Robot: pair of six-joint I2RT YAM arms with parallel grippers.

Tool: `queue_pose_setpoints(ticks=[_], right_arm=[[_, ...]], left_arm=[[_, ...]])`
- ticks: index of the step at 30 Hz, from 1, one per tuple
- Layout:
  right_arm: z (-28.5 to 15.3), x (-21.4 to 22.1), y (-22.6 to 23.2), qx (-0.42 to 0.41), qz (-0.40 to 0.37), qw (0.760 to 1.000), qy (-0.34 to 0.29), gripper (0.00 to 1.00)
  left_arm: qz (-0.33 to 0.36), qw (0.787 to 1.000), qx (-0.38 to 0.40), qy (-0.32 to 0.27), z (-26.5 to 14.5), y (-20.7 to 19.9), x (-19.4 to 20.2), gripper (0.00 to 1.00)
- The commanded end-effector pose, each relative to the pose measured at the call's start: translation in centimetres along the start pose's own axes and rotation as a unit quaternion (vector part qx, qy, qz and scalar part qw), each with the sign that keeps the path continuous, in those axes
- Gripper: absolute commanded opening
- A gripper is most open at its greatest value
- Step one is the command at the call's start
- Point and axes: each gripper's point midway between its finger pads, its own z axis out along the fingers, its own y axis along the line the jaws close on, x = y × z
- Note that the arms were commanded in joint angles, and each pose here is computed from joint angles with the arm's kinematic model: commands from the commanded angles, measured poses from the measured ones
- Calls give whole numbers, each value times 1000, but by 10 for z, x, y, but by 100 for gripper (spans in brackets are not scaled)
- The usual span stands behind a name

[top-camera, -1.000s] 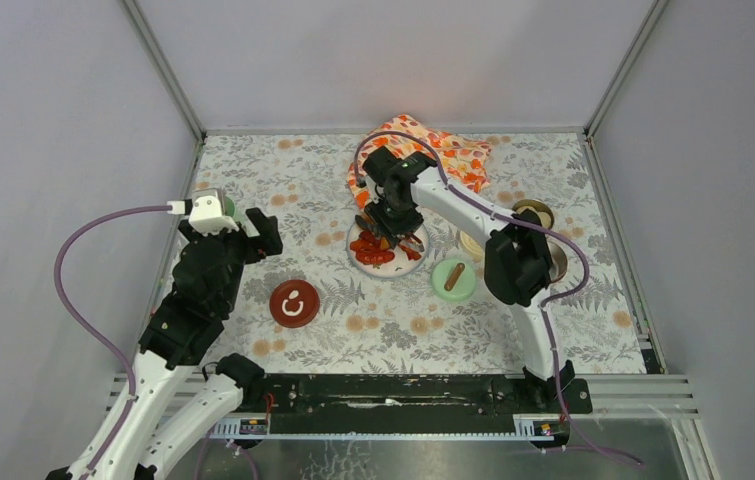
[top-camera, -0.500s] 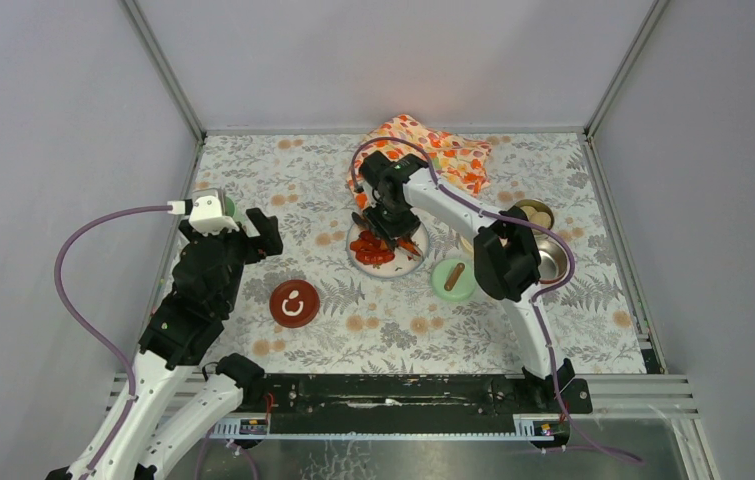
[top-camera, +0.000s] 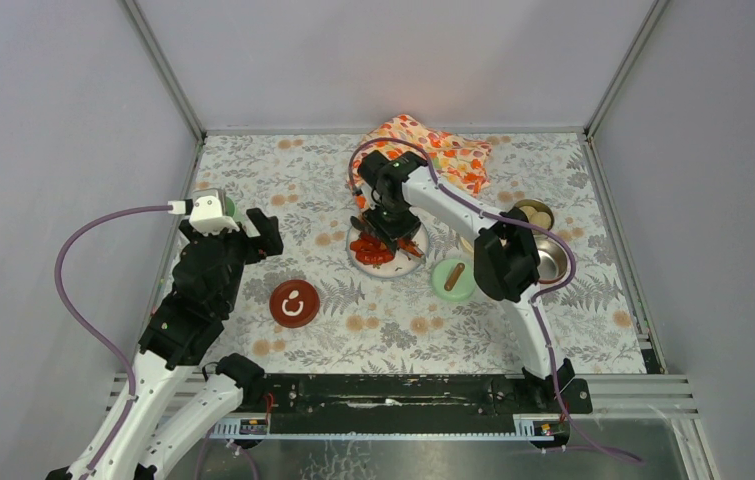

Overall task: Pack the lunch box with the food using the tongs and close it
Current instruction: Adjust the clamp on the plate.

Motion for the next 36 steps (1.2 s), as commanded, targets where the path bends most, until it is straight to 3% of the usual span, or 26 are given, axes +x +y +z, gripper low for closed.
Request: queue_pose_setpoints(ticks=[1,18,29,36], right_arm=[[-16,-9,8,-4,-18,1000,-15,50],[1,-7,5,4,-13,1000,9,47],[0,2,-14,60,-2,998,36,46],[-4,1,-1,29,-5,999,30,45]], left_arm=[[-14,1000,7,-26,1,-3,-13,98],[-15,999,8,-27,1,-3,-13,98],[-15,999,9,-28,0,-3,-13,98],[-16,999,9,-28,0,-3,-13,98]])
